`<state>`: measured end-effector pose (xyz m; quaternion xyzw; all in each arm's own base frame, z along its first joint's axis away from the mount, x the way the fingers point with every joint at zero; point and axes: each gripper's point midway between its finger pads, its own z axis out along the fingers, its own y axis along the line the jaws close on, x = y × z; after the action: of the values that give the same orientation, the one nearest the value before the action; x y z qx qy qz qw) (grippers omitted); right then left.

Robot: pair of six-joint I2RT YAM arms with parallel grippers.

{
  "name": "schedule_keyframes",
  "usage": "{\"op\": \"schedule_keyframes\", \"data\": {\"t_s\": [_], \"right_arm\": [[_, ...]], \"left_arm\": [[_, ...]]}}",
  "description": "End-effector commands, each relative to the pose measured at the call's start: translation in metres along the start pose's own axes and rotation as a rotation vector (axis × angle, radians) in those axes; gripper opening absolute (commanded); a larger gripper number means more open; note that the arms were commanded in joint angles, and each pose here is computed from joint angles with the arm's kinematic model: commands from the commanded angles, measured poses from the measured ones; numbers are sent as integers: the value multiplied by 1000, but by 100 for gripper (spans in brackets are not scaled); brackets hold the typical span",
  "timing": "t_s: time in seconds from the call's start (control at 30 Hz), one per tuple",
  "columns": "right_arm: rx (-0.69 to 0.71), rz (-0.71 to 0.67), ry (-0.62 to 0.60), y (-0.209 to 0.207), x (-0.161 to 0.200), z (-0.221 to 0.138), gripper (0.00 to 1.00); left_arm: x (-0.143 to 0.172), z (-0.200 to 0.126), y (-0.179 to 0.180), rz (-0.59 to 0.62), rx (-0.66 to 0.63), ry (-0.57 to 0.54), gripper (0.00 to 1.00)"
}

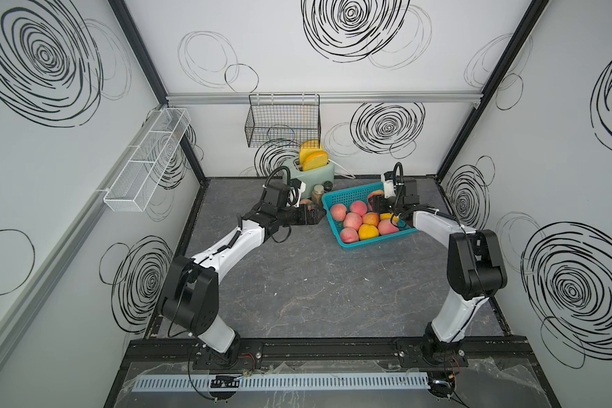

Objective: Put the peaches into the basket
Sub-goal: Place the peach in the basket.

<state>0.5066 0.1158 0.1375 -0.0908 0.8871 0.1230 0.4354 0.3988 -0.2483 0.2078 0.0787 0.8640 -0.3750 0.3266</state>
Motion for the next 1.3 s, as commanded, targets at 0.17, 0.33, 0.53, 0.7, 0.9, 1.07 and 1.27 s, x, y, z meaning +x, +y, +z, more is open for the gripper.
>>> {"op": "schedule_keyframes", "data": {"t_s": [0.17, 0.33, 0.53, 0.7, 0.9, 1.07, 1.27], "right_arm": [[27, -42, 1, -5, -5, 11, 64], [32, -51, 16, -5, 0, 15, 64], [37, -57, 45, -7, 5, 20, 66], [38, -64, 58, -6, 9, 24, 66], [41, -74, 63, -5, 9, 24, 68], [41, -79, 65, -4, 9, 24, 72], [35, -79, 65, -2, 8, 23, 76]], "left_arm": [[-7, -10, -8, -21, 69, -54, 98], [0, -8, -3, -33, 67, -42, 98], [-1, -8, -2, -39, 71, -45, 98], [0, -8, 1, -44, 68, -40, 98], [1, -9, 7, -49, 53, -36, 98], [1, -10, 7, -47, 49, -38, 98], [1, -10, 10, -47, 40, -33, 98]]}}
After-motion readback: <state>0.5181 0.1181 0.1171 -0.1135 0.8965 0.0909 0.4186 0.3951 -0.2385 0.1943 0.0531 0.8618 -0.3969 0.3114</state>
